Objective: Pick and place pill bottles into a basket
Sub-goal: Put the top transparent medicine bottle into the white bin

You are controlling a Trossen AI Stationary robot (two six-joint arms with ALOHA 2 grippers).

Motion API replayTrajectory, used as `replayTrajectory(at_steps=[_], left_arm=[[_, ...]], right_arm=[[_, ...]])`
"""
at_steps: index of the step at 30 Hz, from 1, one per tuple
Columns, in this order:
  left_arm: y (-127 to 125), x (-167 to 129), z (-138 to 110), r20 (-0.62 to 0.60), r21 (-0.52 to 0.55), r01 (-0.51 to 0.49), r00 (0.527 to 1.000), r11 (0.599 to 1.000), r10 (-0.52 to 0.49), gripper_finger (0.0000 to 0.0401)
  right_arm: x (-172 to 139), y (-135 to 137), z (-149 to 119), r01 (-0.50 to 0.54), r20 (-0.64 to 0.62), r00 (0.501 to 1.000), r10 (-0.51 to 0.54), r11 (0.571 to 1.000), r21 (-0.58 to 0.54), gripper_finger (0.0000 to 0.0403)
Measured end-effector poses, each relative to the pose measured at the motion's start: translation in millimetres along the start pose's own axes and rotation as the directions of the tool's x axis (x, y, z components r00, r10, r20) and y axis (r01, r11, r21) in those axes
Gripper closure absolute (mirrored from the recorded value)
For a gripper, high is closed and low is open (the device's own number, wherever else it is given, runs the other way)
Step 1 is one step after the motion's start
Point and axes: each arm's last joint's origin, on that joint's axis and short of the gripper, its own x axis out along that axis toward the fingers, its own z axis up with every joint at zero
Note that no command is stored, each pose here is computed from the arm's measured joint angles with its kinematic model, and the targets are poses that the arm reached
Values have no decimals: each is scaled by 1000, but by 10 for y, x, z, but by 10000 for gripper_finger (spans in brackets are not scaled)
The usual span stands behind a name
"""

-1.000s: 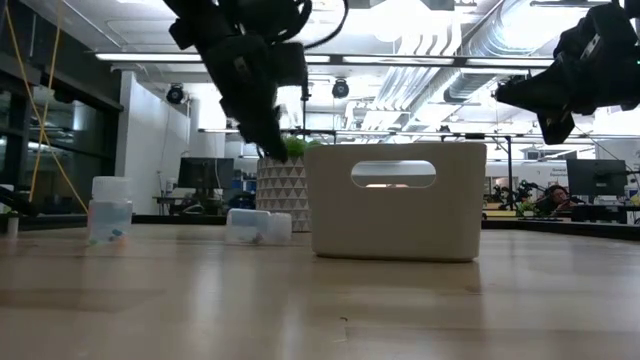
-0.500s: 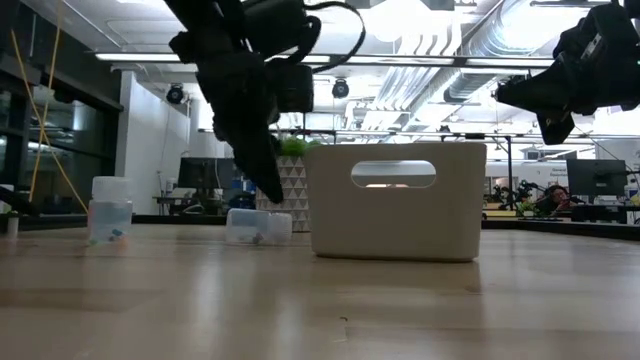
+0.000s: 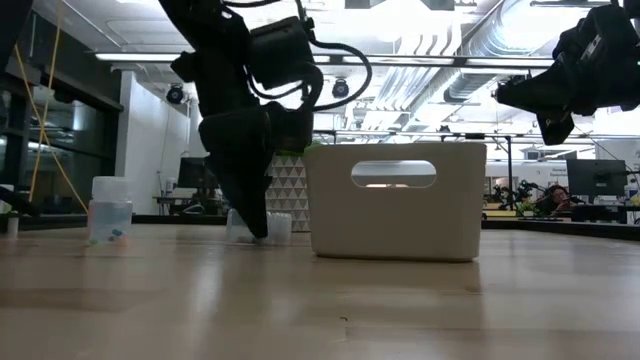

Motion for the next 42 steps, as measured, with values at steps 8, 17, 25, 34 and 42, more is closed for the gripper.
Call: replayTrajectory(at_steps=[8,17,25,34,42], left_arm=[[11,18,-2,-4,3,-31,1000,1000,31,212],[-17,-118,97,-70,15,-77,995,997,78,216],[-64,-522,420,-43,158,-217,973,963,227,210],[-304,-836,793,171,281,-115,983,953,68,201],[-522,-681,816,198,367,-64,980,928,-11,215]], right_arm=[[0,0,0,0,0,1000,0,1000,1,402],[0,0,0,0,0,1000,0,1000,0,402],[0,0,0,0,0,1000,0,1000,0,402],[0,2,-1,-6,-3,1000,6,1000,8,402],[0,7,-6,-26,-13,1000,27,1000,10,402]])
